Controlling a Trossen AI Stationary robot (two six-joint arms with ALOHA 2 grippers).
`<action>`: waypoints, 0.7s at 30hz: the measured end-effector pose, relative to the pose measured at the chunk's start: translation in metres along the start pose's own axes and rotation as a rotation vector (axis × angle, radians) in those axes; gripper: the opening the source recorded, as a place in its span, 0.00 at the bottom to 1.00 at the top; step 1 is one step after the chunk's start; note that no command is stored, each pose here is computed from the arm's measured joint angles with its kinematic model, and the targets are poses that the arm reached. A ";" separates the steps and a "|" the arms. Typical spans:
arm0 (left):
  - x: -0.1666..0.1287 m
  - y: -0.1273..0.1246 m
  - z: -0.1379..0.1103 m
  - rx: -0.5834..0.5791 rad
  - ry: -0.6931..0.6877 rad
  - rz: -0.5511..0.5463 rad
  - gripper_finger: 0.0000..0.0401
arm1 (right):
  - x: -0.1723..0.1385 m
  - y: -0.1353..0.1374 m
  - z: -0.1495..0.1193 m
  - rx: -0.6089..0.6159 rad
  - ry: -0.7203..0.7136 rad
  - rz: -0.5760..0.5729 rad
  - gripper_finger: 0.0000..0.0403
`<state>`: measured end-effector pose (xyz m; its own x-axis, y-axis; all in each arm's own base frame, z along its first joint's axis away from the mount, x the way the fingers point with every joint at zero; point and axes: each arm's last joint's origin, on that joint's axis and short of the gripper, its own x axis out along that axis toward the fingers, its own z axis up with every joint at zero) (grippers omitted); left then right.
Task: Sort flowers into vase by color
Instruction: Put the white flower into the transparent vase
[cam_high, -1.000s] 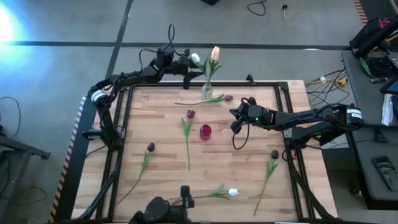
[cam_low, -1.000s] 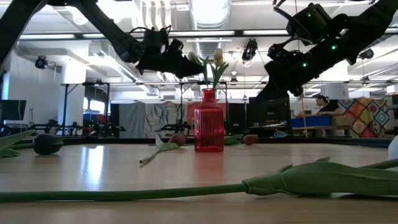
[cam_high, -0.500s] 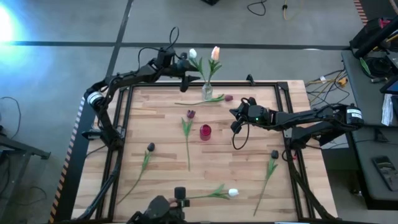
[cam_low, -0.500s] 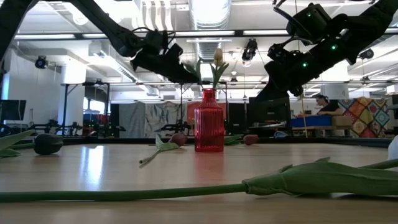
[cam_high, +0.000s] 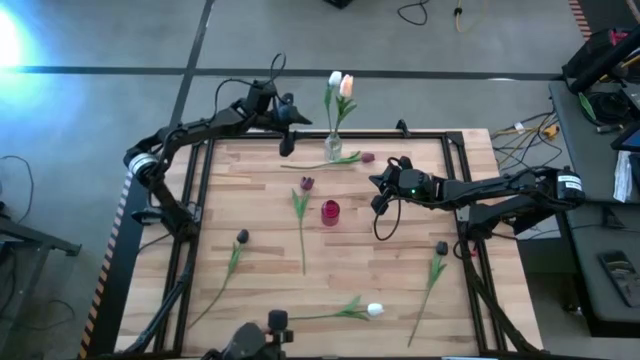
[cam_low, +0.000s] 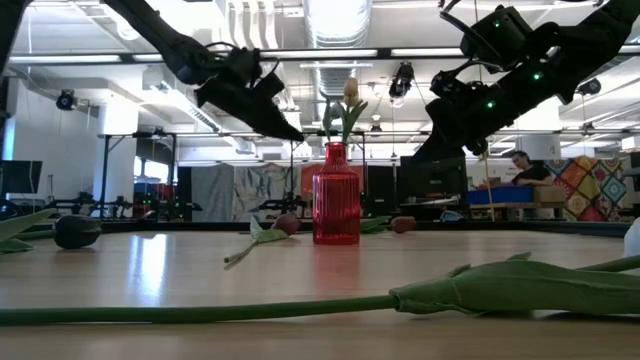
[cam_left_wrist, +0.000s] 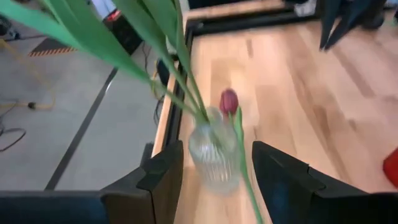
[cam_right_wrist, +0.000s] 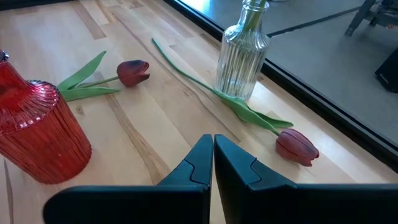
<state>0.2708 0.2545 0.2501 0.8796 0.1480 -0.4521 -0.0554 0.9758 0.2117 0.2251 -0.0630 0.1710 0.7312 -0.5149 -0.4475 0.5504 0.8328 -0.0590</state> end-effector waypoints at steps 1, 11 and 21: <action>-0.002 -0.003 -0.003 0.002 0.013 0.009 0.44 | 0.000 0.000 0.000 0.000 0.000 0.000 0.02; -0.019 -0.072 -0.012 -0.003 0.038 -0.057 0.43 | 0.000 0.000 0.000 0.001 -0.003 0.000 0.02; -0.026 -0.194 -0.016 0.114 0.018 -0.077 0.38 | 0.000 0.000 0.001 0.006 -0.006 0.001 0.02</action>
<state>0.2508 0.0637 0.2067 0.8702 0.0774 -0.4865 0.0668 0.9599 0.2722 0.2254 -0.0630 0.1716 0.7340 -0.5156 -0.4420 0.5522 0.8320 -0.0534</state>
